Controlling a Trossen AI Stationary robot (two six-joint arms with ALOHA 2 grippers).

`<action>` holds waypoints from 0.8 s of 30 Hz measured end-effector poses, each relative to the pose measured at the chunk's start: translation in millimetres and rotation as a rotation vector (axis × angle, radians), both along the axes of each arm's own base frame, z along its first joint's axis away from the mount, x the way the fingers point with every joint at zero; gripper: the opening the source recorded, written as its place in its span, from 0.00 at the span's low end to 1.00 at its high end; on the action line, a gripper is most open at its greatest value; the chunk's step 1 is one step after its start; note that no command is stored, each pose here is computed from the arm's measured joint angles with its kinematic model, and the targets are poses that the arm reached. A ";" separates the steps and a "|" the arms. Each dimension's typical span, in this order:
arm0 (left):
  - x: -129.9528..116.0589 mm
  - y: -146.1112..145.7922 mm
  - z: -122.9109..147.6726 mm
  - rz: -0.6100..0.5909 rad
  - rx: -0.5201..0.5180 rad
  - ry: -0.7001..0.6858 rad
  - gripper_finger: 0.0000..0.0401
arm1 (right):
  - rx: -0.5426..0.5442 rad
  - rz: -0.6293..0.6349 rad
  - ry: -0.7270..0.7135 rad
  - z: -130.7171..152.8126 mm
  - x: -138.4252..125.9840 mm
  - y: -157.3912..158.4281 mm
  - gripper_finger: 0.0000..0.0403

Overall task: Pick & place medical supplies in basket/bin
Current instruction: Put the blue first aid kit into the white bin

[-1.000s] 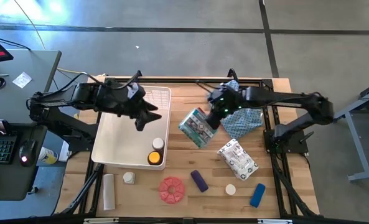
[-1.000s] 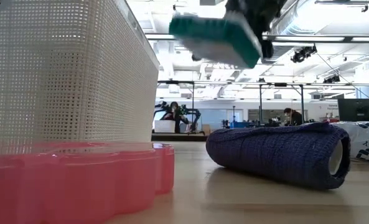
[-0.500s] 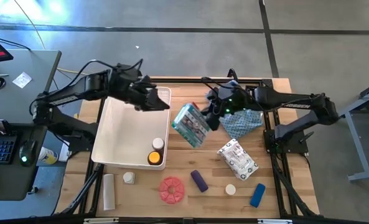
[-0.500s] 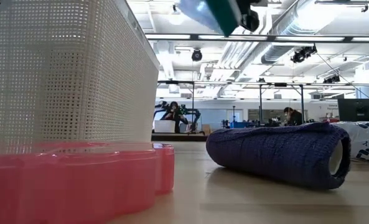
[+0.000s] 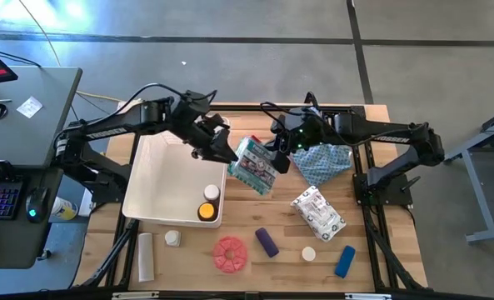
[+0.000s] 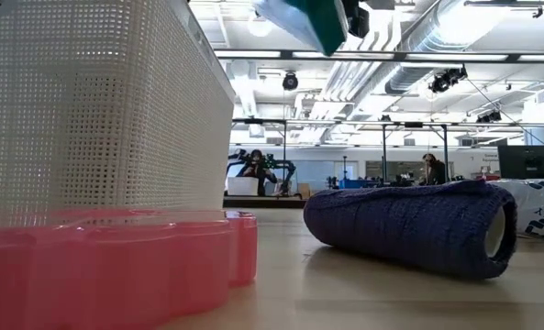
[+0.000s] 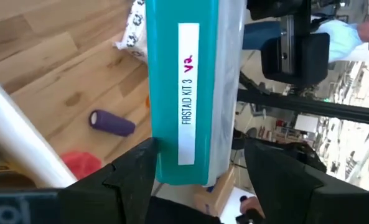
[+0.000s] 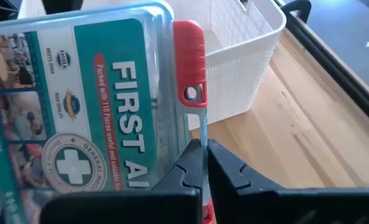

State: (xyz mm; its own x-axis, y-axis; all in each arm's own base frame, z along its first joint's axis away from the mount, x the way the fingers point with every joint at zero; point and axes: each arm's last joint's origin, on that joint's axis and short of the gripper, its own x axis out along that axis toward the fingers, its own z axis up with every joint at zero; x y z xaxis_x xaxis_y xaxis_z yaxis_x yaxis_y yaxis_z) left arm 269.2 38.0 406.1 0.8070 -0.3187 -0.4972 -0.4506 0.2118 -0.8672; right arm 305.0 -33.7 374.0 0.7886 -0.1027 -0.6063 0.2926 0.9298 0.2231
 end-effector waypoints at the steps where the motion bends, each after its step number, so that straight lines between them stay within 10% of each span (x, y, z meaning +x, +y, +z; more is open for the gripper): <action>1: 0.5 0.1 -0.5 -0.003 0.004 0.001 0.69 | -0.009 0.005 -0.003 0.1 0.5 -0.1 0.00; 15: 6.0 8.3 -6.4 -0.024 0.054 0.000 0.98 | -0.008 0.076 -0.001 -0.1 0.1 -2.6 0.00; 24: 23.8 7.8 -17.1 -0.038 0.043 0.008 0.93 | 0.002 0.046 -0.007 0.2 -1.5 -15.8 0.00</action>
State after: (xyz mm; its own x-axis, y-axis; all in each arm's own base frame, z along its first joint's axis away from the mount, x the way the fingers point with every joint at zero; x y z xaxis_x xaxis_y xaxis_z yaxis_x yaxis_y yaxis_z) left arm 293.0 45.8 389.1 0.7904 -0.3273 -0.5177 -0.4486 0.2661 -0.8532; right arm 303.5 -49.5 374.2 0.7967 -0.0647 -0.6009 0.2475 0.9420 0.2268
